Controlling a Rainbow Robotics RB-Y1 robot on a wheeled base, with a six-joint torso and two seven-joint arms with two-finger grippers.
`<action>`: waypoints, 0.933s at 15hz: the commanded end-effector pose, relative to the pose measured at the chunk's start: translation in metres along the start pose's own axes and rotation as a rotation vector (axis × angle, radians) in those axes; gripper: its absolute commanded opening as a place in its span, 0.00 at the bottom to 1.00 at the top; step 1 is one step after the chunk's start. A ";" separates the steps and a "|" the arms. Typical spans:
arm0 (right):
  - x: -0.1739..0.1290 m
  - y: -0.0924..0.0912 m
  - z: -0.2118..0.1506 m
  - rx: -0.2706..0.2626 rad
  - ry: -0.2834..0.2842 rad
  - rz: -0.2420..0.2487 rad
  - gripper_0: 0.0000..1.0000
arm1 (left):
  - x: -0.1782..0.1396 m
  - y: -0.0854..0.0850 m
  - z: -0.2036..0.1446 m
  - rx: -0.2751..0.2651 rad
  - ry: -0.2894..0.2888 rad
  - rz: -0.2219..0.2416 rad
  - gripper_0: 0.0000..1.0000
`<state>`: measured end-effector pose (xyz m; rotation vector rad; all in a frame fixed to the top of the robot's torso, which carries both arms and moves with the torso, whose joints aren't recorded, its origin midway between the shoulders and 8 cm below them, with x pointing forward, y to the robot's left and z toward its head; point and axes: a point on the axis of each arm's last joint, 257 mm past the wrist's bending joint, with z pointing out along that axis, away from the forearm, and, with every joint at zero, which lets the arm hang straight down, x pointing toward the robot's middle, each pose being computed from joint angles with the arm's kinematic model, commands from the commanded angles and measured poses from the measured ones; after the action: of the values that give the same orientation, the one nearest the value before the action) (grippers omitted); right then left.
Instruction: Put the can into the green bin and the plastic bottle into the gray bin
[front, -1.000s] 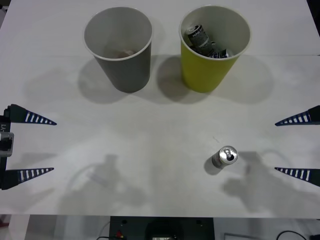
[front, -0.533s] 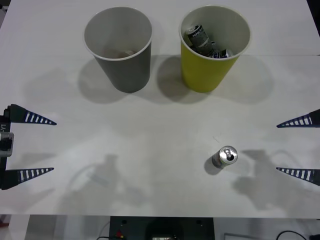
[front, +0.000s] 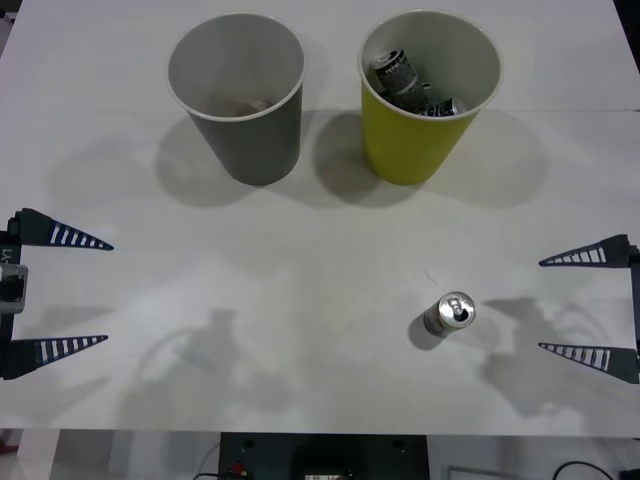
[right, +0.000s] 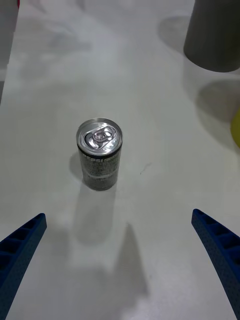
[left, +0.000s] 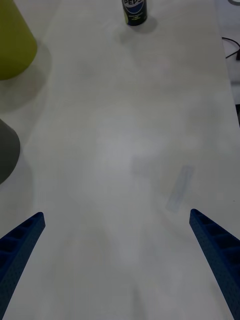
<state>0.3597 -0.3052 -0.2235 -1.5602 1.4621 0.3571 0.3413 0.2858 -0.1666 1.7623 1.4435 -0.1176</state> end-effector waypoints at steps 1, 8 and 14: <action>0.006 0.002 0.008 0.006 -0.046 0.004 1.00 | 0.000 0.000 0.000 0.000 0.000 0.000 1.00; 0.017 0.013 0.038 0.008 -0.180 0.059 1.00 | 0.000 0.000 0.000 0.000 0.000 0.000 1.00; 0.024 0.011 0.062 0.016 -0.297 0.142 1.00 | 0.000 0.000 0.000 0.000 0.000 0.000 1.00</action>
<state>0.3779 -0.2723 -0.2764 -1.3383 1.3424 0.6231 0.3413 0.2858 -0.1666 1.7622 1.4435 -0.1176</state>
